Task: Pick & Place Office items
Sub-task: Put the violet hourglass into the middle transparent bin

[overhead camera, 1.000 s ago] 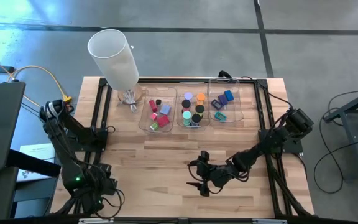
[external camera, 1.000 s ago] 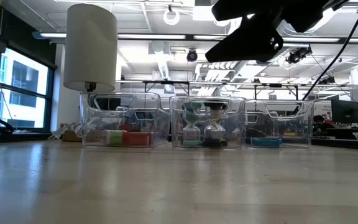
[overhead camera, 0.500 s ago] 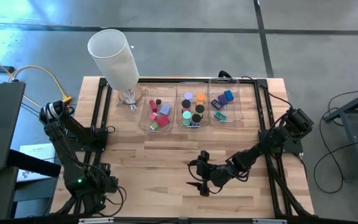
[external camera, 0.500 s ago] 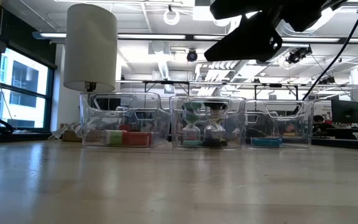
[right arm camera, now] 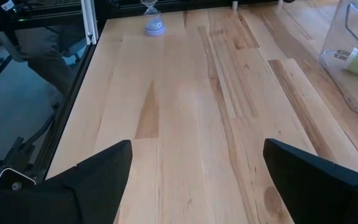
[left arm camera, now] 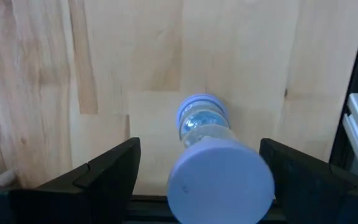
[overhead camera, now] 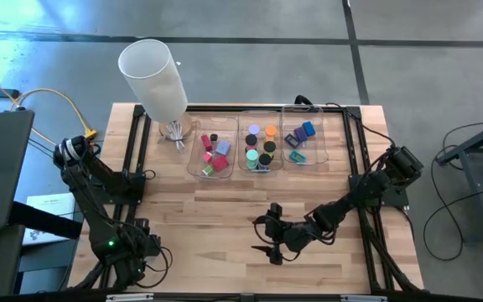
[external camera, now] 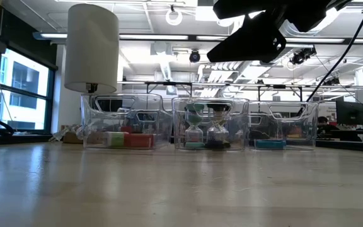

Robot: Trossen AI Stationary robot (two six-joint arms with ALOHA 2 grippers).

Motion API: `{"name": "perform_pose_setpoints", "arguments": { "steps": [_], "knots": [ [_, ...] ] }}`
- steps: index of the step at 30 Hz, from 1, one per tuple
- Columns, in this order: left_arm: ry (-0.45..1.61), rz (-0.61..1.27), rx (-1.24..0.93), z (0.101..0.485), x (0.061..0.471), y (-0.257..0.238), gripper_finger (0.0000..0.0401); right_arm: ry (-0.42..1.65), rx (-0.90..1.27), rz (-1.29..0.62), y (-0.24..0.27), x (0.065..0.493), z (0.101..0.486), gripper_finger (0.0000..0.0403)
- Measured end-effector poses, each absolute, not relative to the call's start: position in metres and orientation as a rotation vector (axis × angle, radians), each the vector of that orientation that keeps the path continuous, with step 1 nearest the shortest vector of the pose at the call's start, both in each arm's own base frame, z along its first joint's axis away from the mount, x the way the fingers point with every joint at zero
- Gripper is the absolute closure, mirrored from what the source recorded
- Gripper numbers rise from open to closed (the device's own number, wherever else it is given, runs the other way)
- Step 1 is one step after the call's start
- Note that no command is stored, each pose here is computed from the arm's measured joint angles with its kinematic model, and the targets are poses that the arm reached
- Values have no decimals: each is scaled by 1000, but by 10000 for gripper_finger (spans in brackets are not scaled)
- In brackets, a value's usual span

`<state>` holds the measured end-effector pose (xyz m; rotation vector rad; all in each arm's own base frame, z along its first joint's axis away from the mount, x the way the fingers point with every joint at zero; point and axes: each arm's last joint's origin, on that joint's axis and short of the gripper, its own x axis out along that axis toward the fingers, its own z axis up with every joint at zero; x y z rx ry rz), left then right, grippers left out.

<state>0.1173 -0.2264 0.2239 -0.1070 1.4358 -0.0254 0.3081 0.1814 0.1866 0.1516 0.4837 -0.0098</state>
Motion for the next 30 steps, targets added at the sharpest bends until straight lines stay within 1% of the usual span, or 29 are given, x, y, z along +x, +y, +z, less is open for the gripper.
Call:
{"name": "perform_pose_setpoints", "arguments": {
  "steps": [13,16,20,26,27,30],
  "knots": [
    [1430,-13,-147,223,118,-228,83,483,151,-10,181,308,187,50],
    [1425,-24,-149,223,119,-228,91,483,151,-10,181,308,187,50],
    [1429,-25,-151,223,118,-229,122,483,151,-10,181,308,187,50],
    [1456,-25,-157,222,118,-230,203,483,151,-10,181,308,187,50],
    [1457,-26,-151,221,119,-230,212,483,151,-10,181,308,187,50],
    [1474,-24,-123,217,120,-233,213,483,152,-10,181,308,187,50]
  ]
}}
